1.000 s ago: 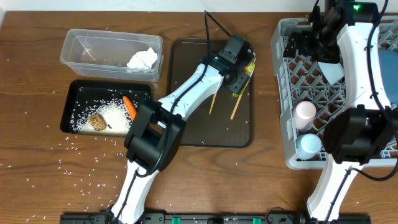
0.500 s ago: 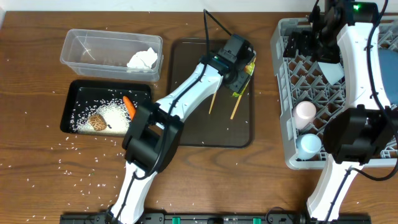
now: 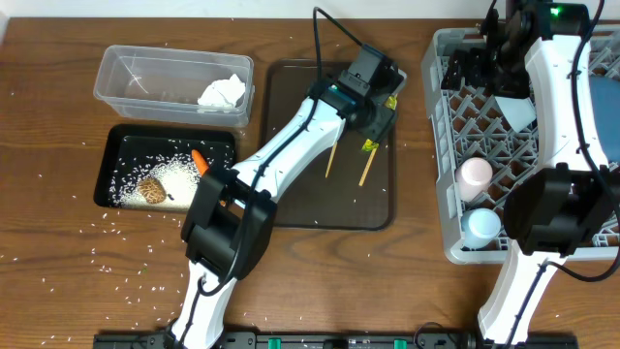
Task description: Sort waste into correct bins and load items into the dishwasher rack
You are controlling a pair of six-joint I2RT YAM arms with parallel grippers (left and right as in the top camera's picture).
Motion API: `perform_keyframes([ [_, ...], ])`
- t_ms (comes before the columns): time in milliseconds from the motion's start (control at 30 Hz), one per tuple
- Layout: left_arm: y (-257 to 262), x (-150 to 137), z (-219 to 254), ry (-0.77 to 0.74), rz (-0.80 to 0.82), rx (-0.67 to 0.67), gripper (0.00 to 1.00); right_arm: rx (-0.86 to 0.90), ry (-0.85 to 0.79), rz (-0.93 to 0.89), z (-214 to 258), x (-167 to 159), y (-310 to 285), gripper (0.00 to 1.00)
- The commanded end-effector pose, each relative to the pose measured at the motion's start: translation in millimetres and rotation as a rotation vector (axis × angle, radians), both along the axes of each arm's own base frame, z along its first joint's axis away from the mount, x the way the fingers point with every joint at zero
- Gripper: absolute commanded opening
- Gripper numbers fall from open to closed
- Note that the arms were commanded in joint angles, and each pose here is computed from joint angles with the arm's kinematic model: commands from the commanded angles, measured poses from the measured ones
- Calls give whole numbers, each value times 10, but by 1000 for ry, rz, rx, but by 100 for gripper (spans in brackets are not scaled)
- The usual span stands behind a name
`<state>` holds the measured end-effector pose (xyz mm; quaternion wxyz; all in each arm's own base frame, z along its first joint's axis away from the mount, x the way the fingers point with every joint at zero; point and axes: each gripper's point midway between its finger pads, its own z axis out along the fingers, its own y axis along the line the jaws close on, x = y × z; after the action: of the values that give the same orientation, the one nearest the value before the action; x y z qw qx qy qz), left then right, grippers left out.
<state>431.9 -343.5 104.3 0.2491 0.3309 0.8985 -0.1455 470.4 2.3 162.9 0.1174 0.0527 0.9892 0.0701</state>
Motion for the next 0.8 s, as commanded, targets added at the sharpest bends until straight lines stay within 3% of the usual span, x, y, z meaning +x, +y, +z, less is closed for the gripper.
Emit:
perform_keyframes([
  [0, -90, -108, -55, 4, -78, 7, 64, -12, -33, 21, 128, 3, 22, 99],
  [433, -94, -144, -632, 42, -128, 75, 63, -11, -18, 21, 118, -32, 24, 99],
  [767, -119, -111, -745, 41, -128, 74, 53, -11, -17, 21, 118, -33, 24, 99],
])
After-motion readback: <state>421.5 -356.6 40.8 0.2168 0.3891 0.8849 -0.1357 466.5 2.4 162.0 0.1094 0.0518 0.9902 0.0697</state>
